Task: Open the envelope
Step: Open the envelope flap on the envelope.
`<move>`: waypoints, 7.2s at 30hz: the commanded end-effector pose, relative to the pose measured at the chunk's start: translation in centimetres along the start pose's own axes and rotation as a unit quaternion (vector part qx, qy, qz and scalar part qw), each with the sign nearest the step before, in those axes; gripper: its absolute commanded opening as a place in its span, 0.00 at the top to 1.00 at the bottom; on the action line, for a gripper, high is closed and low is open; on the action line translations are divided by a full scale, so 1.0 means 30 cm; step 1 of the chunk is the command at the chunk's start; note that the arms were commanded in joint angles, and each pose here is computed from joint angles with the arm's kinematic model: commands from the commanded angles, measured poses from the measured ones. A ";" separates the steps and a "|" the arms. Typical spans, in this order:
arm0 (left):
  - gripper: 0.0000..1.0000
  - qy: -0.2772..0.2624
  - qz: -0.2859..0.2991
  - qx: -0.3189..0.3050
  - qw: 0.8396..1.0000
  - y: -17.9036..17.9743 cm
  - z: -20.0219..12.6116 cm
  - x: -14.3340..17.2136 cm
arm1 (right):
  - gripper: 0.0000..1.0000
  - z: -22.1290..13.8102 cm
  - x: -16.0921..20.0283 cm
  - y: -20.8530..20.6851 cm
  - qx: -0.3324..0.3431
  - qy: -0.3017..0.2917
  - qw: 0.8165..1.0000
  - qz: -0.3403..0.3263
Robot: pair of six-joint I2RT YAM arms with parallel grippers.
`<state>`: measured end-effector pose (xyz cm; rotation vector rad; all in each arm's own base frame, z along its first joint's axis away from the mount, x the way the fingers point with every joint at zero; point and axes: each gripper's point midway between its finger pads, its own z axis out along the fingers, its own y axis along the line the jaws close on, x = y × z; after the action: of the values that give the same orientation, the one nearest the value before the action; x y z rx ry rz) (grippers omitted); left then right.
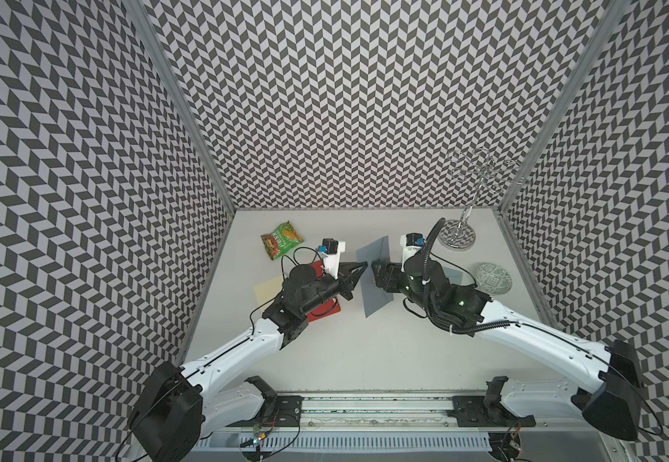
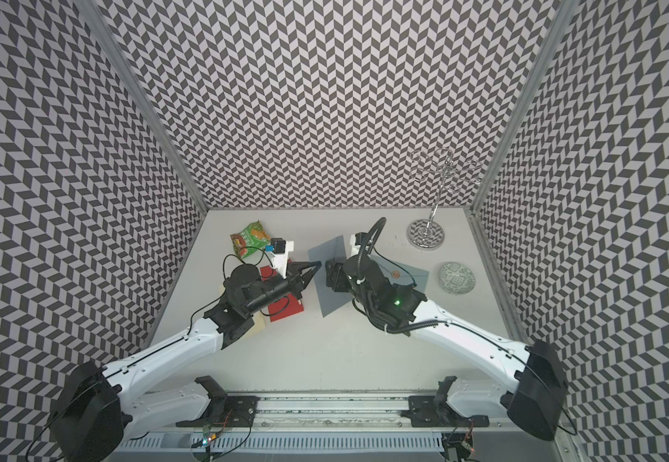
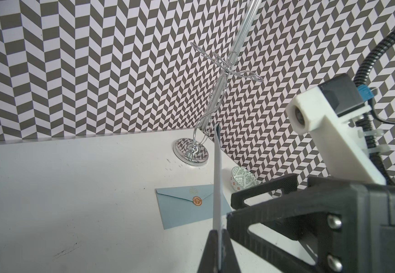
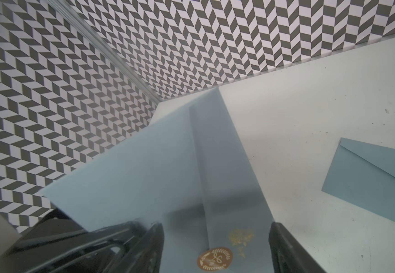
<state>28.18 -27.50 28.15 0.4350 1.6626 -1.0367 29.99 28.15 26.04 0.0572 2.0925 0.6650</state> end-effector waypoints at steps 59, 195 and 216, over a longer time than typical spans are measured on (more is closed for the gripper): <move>1.00 0.004 0.027 0.029 0.999 -0.056 -0.004 0.012 | 0.31 0.048 -0.026 -0.069 0.131 0.019 0.991 -0.004; 1.00 0.000 0.037 -0.013 0.999 -0.003 0.002 0.019 | 0.29 -0.022 -0.046 -0.185 0.102 -0.010 0.995 -0.016; 1.00 -0.018 -0.221 0.074 0.972 0.082 -0.055 -0.086 | 0.21 -0.301 0.066 -0.143 -0.220 -0.198 0.950 -0.104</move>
<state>31.11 -23.95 28.36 0.1423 1.7277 -1.3277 24.33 18.66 18.26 -0.1395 1.7896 0.6842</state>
